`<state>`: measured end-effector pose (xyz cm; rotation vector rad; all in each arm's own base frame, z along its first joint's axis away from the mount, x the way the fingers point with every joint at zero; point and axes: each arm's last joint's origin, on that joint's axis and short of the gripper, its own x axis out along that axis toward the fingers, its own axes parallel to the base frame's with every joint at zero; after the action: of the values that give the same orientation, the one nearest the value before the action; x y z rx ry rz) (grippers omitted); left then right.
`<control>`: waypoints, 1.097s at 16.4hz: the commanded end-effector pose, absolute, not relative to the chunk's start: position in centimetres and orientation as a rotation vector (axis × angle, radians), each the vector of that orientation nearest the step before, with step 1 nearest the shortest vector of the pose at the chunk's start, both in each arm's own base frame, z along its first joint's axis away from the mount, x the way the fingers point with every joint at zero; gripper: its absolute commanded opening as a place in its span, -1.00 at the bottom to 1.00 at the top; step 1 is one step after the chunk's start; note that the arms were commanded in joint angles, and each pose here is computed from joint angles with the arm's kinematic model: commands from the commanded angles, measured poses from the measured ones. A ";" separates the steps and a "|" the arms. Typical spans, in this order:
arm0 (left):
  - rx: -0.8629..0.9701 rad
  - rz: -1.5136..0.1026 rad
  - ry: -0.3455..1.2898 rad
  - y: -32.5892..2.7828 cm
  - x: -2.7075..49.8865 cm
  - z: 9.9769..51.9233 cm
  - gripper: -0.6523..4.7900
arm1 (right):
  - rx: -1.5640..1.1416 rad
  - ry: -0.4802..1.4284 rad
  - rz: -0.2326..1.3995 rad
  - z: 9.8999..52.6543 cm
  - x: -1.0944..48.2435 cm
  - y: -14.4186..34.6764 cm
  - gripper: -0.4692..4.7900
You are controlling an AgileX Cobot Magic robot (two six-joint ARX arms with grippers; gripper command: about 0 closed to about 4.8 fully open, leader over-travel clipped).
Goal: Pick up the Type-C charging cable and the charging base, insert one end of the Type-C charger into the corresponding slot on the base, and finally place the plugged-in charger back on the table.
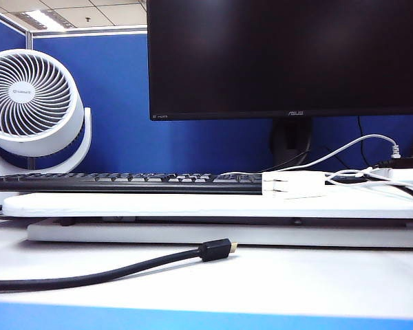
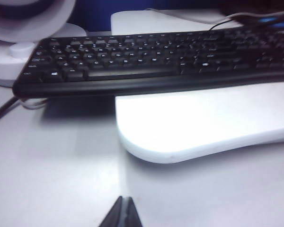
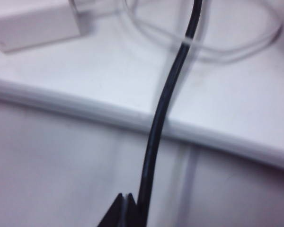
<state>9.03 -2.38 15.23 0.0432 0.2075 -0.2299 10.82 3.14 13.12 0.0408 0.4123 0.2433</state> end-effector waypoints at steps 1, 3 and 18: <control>0.034 -0.236 0.225 -2.4 9.0 15.0 -0.77 | 0.055 0.319 0.240 14.1 10.4 2.9 -0.83; 0.034 -0.236 0.225 -2.4 9.0 15.0 -0.77 | 0.072 0.236 0.220 14.8 10.2 2.6 -0.84; 0.034 -0.240 0.225 -2.4 9.0 15.0 -0.77 | -0.007 0.167 -0.021 14.8 9.6 0.0 -0.83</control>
<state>9.02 -2.41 15.23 0.0345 0.2085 -0.2370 9.59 -0.07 14.98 -0.0031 0.1669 -0.0247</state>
